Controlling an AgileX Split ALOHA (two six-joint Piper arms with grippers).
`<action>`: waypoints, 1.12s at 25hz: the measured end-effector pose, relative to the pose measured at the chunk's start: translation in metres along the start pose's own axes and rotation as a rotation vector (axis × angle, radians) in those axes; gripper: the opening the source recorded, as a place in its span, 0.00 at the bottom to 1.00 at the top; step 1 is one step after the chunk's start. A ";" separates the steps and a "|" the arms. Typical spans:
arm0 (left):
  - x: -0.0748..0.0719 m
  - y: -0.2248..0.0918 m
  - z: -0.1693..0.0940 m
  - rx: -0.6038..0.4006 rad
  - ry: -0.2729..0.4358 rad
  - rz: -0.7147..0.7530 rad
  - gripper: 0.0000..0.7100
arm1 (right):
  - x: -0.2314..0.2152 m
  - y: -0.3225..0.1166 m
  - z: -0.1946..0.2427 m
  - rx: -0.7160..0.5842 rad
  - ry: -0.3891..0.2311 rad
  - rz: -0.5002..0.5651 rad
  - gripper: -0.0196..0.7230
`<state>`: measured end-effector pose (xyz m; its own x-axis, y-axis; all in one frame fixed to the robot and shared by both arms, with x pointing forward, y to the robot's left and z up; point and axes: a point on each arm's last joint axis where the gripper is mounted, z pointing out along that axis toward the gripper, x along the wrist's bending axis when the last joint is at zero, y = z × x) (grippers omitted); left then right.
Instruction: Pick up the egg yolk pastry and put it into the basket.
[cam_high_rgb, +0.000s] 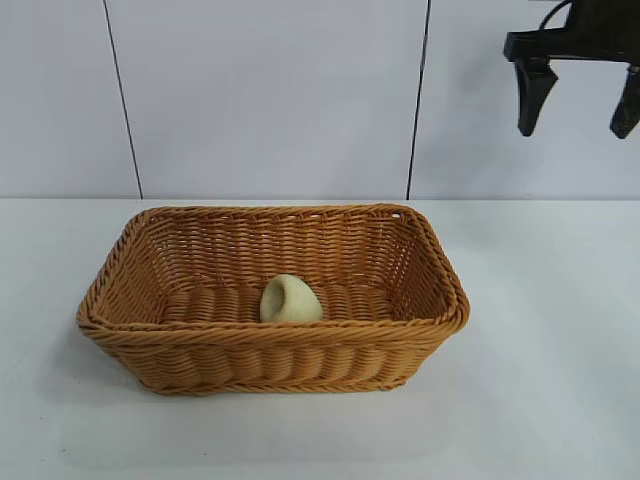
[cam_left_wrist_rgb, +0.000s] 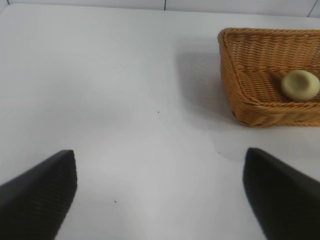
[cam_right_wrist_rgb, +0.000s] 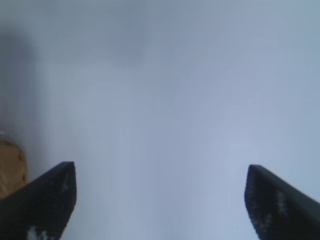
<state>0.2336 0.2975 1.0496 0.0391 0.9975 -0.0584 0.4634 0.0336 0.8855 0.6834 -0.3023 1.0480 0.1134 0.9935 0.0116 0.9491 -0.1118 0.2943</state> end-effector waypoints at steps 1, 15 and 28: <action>0.000 0.000 0.000 0.000 0.000 0.000 0.98 | -0.003 0.000 0.000 0.000 -0.002 0.007 0.88; 0.000 0.000 0.000 0.000 0.000 0.000 0.98 | -0.003 -0.076 0.011 0.223 0.003 -0.053 0.88; 0.000 0.000 0.000 0.000 0.000 0.000 0.98 | -0.022 -0.239 -0.048 0.278 0.014 -0.081 0.88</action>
<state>0.2336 0.2975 1.0496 0.0391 0.9975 -0.0584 0.4634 0.0336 0.8855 0.4402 -0.2964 1.0235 0.0318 0.9994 0.0121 0.9992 -0.0320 0.0218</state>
